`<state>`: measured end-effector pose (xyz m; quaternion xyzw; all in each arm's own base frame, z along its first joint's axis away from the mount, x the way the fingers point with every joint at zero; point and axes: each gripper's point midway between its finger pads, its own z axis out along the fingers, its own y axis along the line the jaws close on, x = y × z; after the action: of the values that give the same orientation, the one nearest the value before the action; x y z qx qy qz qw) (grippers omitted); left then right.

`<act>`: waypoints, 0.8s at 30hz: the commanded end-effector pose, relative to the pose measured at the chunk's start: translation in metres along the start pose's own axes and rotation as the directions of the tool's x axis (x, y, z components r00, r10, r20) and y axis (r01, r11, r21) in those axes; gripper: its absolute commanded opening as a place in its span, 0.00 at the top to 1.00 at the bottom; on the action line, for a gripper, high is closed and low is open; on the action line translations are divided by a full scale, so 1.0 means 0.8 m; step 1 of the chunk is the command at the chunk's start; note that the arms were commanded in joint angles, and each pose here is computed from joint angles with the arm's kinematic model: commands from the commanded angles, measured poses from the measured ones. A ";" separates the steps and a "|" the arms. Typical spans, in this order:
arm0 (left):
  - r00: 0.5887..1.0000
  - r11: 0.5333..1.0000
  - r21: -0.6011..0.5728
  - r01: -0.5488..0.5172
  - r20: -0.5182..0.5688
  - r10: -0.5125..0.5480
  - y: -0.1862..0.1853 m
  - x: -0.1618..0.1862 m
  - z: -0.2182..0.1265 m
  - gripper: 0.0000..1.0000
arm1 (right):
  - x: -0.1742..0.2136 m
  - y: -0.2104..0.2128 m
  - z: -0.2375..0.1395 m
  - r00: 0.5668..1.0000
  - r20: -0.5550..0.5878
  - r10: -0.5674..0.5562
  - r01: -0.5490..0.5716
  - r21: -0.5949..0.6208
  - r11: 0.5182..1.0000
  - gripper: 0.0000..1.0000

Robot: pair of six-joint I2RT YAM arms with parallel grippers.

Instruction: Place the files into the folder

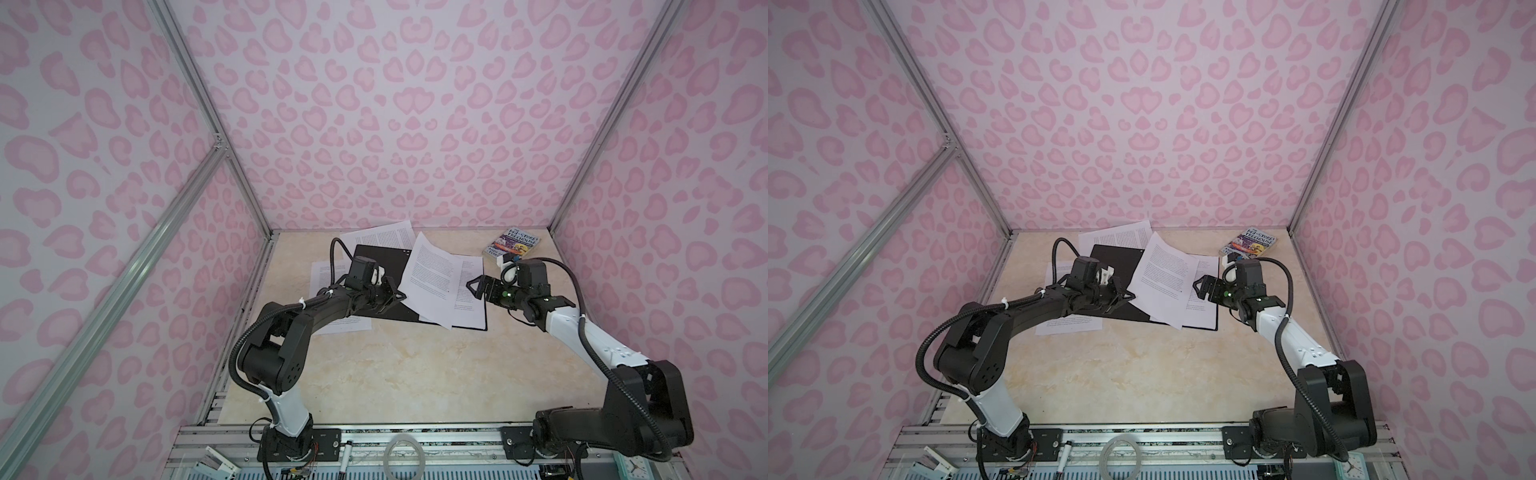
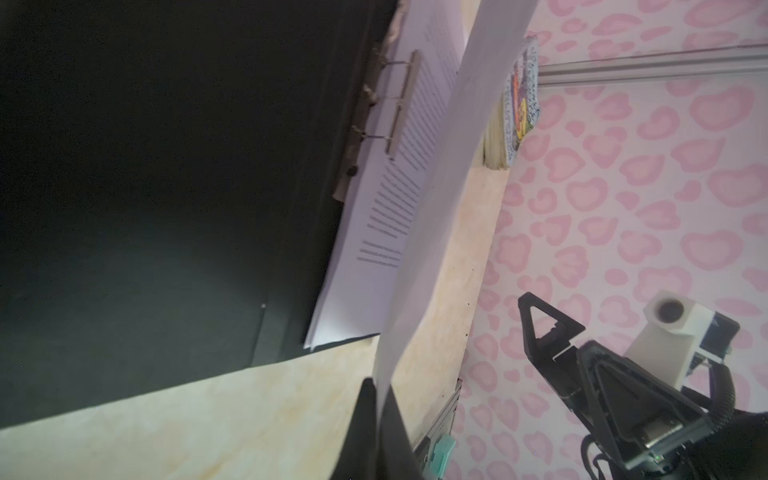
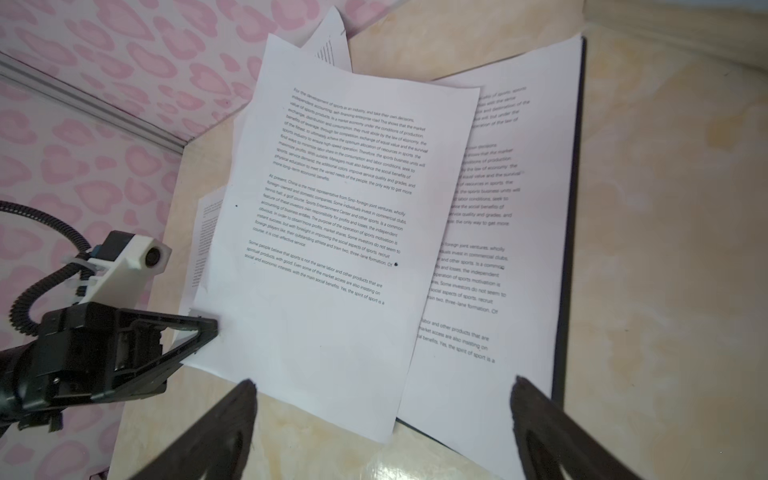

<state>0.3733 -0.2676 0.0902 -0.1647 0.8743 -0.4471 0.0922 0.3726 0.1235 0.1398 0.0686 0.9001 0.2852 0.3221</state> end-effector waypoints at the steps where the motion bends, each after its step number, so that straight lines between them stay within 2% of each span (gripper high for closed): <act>1: 1.000 0.999 0.045 -0.007 0.022 0.006 0.009 -0.016 0.002 0.97 | 0.006 0.002 0.024 0.999 -0.025 -0.026 0.026 0.000 1.000 0.07; 8: 0.999 1.000 -0.003 0.025 -0.023 -0.025 0.061 -0.013 0.012 0.97 | 0.037 0.022 0.081 0.985 -0.157 -0.073 0.067 -0.043 0.997 0.08; 18: 0.999 0.999 -0.031 0.022 -0.031 -0.023 0.088 -0.015 0.010 0.97 | 0.049 0.020 0.138 0.978 -0.207 -0.022 0.004 -0.088 0.996 0.12; 24: 0.999 0.999 -0.051 0.012 -0.037 -0.014 0.098 -0.013 0.012 0.97 | 0.056 0.039 0.154 0.974 -0.226 -0.024 -0.009 -0.140 0.990 0.20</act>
<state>0.3710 -0.2265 0.0245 -0.1800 0.8841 -0.4256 0.0686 0.4071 0.2096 0.0521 0.0128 0.9179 0.3297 0.2203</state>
